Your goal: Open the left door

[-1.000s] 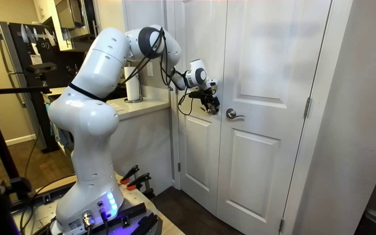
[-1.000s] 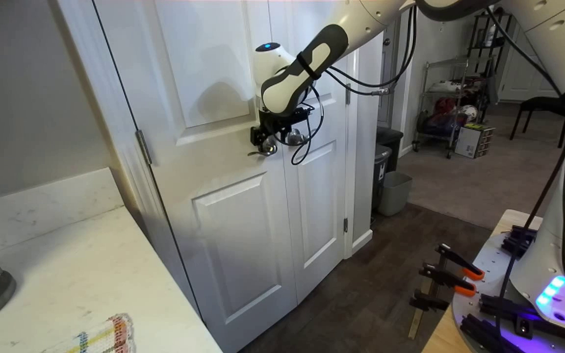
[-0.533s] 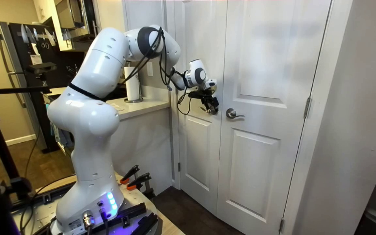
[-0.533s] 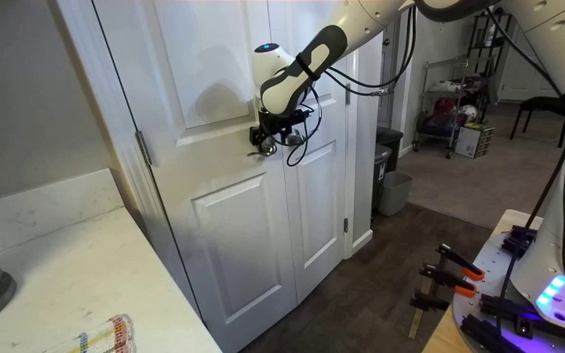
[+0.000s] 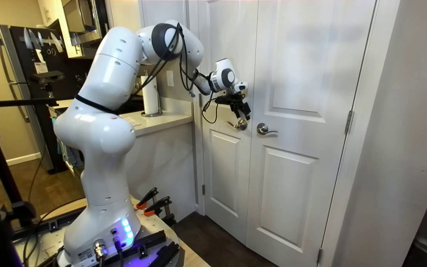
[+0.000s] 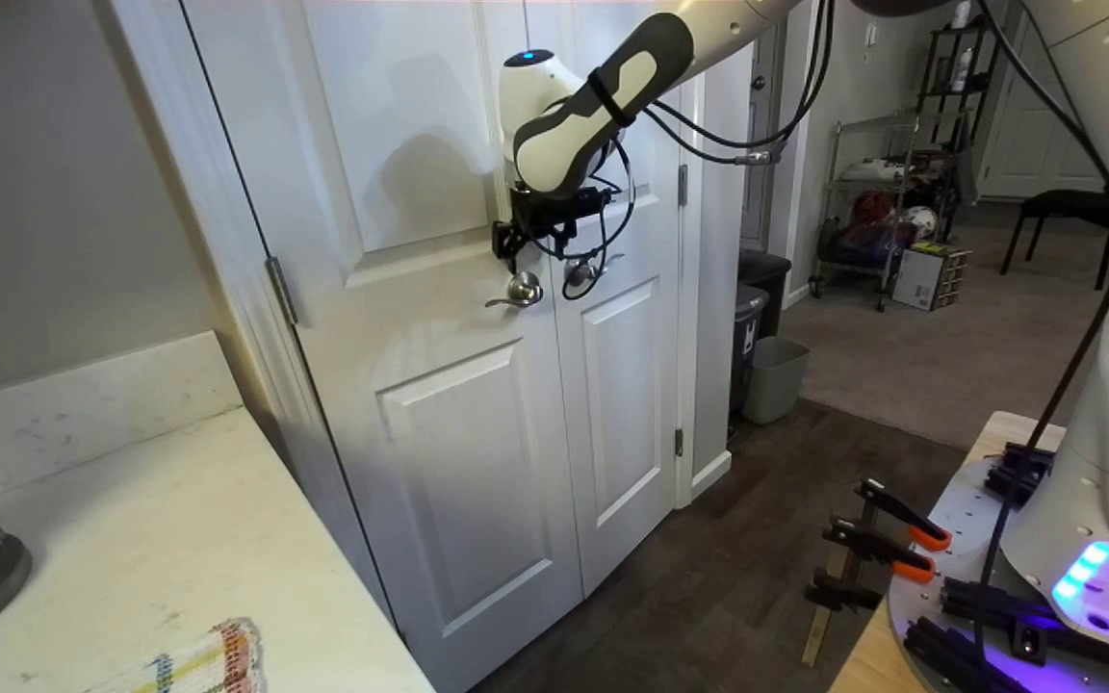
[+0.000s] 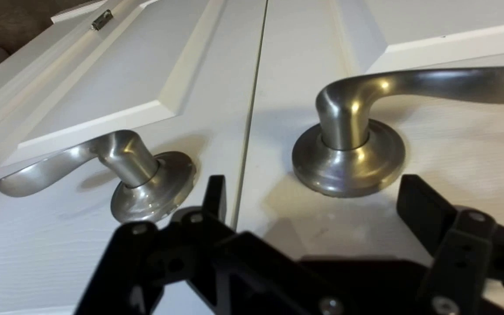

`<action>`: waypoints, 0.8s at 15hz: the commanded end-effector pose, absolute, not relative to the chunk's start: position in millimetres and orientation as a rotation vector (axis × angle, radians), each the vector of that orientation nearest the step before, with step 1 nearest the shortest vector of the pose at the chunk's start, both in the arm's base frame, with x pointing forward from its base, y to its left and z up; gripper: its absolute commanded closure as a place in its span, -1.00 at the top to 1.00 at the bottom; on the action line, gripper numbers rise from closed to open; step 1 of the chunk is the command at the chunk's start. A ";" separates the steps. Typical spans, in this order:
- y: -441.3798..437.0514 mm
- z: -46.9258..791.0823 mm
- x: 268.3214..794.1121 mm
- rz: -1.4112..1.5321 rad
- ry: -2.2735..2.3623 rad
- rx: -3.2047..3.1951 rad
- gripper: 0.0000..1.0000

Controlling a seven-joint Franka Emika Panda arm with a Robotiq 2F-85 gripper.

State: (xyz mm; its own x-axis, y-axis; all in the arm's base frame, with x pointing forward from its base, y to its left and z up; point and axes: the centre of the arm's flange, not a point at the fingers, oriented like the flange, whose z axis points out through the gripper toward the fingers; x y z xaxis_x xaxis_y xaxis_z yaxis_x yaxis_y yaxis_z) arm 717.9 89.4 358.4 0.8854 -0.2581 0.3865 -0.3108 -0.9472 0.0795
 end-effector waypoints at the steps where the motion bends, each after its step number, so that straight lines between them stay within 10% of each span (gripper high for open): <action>1: 86.7 360.1 704.4 0.532 -0.471 2.947 1.00; 12: 96.1 321.2 700.3 0.462 -0.491 3.015 1.00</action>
